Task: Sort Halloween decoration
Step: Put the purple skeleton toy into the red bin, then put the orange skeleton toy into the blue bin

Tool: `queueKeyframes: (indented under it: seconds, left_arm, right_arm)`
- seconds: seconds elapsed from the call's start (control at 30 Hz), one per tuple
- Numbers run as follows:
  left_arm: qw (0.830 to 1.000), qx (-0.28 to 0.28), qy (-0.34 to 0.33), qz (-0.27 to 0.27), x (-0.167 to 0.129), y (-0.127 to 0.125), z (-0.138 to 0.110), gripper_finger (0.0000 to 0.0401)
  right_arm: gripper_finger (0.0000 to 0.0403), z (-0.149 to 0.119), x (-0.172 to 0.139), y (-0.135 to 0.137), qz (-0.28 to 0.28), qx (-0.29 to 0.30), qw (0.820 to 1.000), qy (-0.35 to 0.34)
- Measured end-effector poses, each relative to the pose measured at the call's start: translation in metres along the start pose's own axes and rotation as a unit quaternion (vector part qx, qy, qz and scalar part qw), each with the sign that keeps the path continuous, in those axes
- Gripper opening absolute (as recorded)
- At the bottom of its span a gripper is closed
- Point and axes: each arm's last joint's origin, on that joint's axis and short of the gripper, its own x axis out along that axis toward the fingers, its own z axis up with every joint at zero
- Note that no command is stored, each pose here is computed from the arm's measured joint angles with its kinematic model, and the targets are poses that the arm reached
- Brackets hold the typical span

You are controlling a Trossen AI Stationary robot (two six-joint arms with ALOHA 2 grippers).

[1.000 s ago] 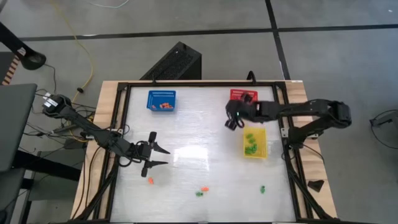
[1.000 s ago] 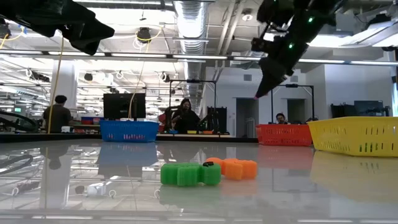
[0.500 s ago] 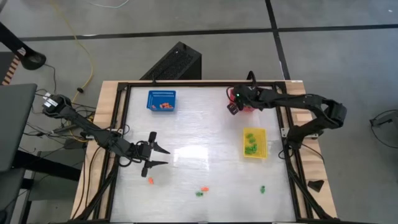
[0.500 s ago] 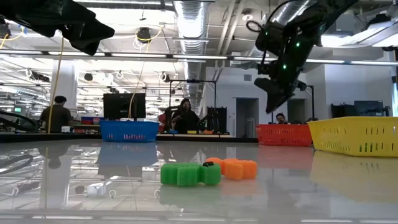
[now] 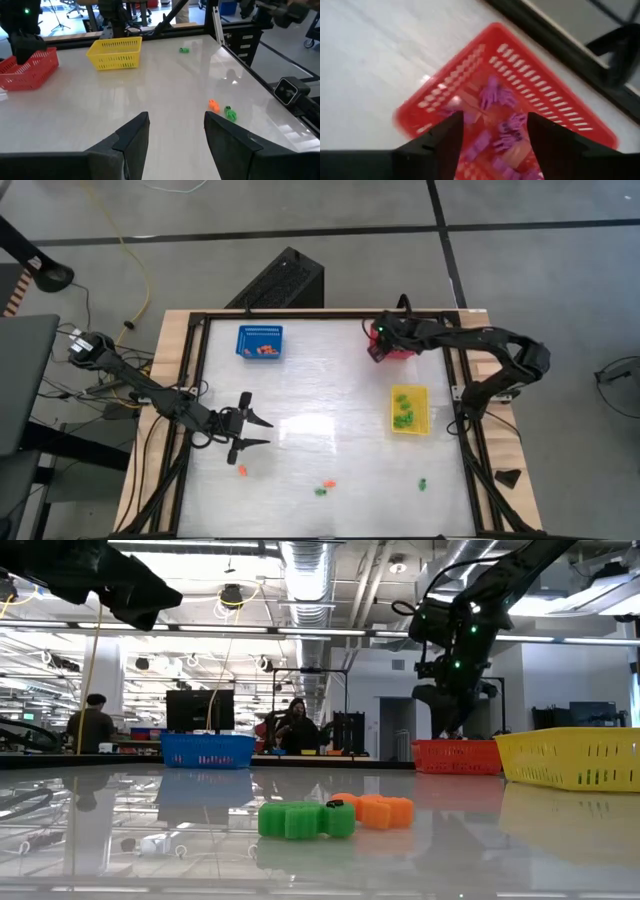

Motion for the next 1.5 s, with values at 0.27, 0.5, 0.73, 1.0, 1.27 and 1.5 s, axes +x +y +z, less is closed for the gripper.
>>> queueKeyframes:
  seconds: [0.27,0.5,0.73,1.0,1.27,1.5]
  left_arm:
    - [1.000,0.001,0.002,0.000,0.000,0.000,0.000,0.0180]
    - [1.000,0.001,0.002,0.000,0.000,0.000,0.000,0.0180]
    - [1.000,0.001,0.002,0.000,0.000,0.000,0.000,0.0180]
    - [1.000,-0.004,-0.003,0.000,0.000,0.000,0.001,0.0180]
    - [1.000,-0.006,-0.004,-0.001,0.000,0.000,0.001,0.0180]
    - [1.000,-0.004,0.003,-0.003,0.000,0.000,-0.001,0.0180]
  right_arm:
    - [0.0262,-0.003,-0.038,0.019,0.132,-0.020,0.991,-0.025]
    - [0.0262,-0.035,-0.105,0.073,0.273,-0.100,0.954,-0.069]
    - [0.0262,-0.103,-0.163,0.155,0.394,-0.219,0.880,-0.149]
    - [0.0261,-0.183,-0.164,0.236,0.473,-0.332,0.783,-0.230]
    - [0.0258,-0.200,-0.127,0.267,0.485,-0.296,0.786,-0.244]
    - [0.0258,-0.219,-0.095,0.280,0.481,-0.290,0.798,-0.220]
